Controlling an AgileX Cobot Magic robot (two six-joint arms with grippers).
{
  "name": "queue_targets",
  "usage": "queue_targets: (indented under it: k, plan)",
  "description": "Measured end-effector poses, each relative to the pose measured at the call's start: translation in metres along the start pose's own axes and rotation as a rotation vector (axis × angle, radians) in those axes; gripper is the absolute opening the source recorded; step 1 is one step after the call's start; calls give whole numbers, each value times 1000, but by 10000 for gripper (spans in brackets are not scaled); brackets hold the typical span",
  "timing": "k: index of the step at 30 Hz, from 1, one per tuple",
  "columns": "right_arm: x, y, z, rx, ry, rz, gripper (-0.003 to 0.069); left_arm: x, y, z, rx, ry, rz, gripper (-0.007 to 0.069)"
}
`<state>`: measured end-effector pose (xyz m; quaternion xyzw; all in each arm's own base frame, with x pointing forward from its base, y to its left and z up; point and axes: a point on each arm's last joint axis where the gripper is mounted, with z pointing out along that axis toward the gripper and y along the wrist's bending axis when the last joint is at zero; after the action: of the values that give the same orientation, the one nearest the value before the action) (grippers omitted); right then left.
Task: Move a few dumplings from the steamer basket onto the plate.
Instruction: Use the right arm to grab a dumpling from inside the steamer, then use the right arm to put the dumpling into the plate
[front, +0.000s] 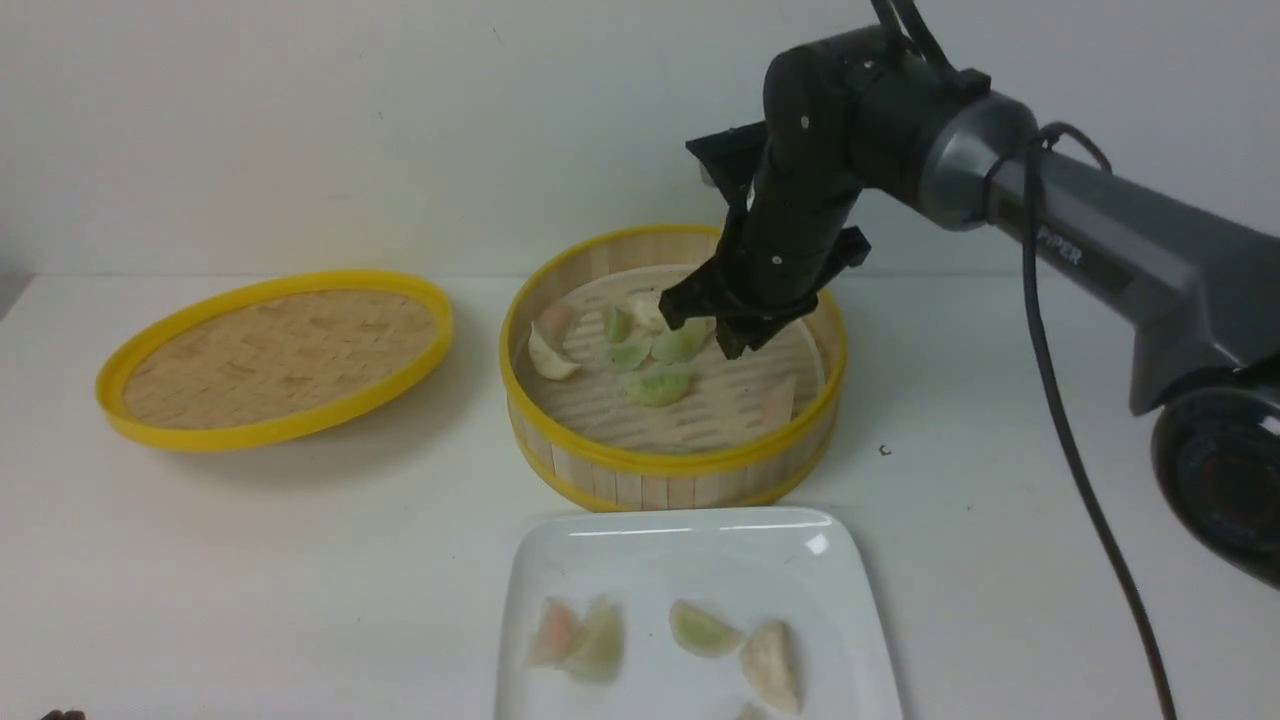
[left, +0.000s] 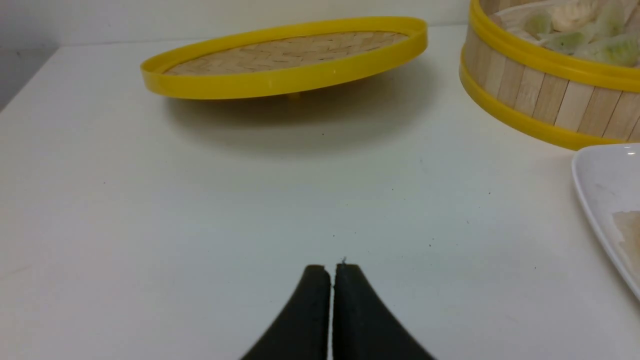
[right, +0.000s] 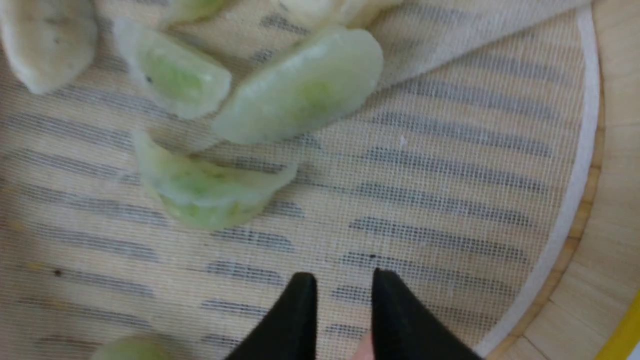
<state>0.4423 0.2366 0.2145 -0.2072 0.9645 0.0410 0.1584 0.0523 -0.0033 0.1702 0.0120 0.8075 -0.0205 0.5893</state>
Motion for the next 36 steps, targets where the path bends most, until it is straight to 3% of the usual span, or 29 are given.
queue_targets:
  k: [1,2,5,7,10,13,14,16,17,22,25,30,36]
  plan:
    - [0,0,0,0,0,0,222,0,0,0,0,0,0,-6]
    - [4,-2,6,17,24,22,302,0,0,0,0,0,0,-6]
    - [11,-3,14,32,57,45,428,0,0,0,0,0,0,-6]
    - [16,-5,20,52,80,43,482,0,0,0,0,0,0,-6]
    - [18,-4,24,47,88,46,507,0,0,0,0,0,0,-6]
    - [19,-3,28,31,97,49,460,0,0,0,0,0,0,-6]
    - [20,-1,30,30,104,42,341,0,0,0,0,0,0,-6]
    - [20,-1,30,30,106,39,197,0,0,0,0,0,0,-6]
    - [20,0,27,28,102,38,183,0,0,0,0,0,0,-6]
    - [14,0,-5,26,43,34,209,0,0,0,0,0,0,-6]
    - [15,8,-70,-6,-76,27,209,0,0,0,0,0,0,-6]
    - [55,38,-139,-124,-118,1,209,0,0,0,0,0,0,-6]
    - [131,87,-85,-207,190,-79,209,0,0,0,0,0,0,-6]
